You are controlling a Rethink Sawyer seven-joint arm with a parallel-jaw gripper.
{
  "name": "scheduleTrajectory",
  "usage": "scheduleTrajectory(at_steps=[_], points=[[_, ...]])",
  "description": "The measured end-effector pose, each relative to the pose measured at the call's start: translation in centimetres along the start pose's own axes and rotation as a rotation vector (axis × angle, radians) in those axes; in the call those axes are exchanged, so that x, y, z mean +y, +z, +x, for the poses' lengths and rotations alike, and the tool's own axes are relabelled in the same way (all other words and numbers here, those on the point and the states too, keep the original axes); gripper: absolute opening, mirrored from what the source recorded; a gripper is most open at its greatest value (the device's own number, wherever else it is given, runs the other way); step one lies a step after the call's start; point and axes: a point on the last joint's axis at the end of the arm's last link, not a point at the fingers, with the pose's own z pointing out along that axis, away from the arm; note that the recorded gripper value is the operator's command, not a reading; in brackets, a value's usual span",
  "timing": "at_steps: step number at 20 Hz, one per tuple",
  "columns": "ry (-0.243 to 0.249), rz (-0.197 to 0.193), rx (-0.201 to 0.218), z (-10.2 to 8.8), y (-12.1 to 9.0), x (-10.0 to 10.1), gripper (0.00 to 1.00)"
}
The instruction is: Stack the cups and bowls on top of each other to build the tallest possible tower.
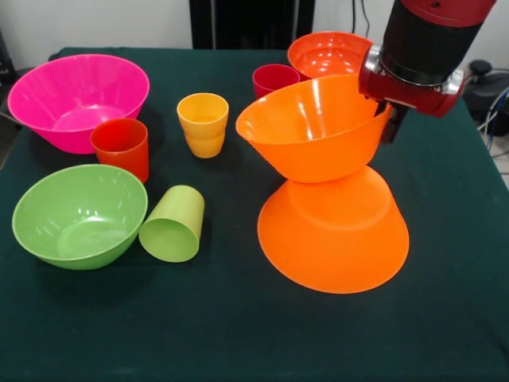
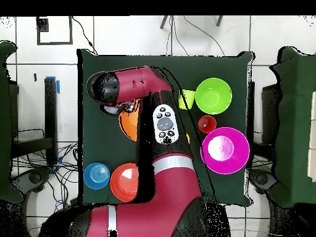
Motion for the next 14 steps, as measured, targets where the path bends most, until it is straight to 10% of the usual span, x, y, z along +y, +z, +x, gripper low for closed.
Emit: scheduleTrajectory(at_steps=[14], points=[[0.013,0.068,0.074,-0.9,-3.9,-0.1,0.0]])
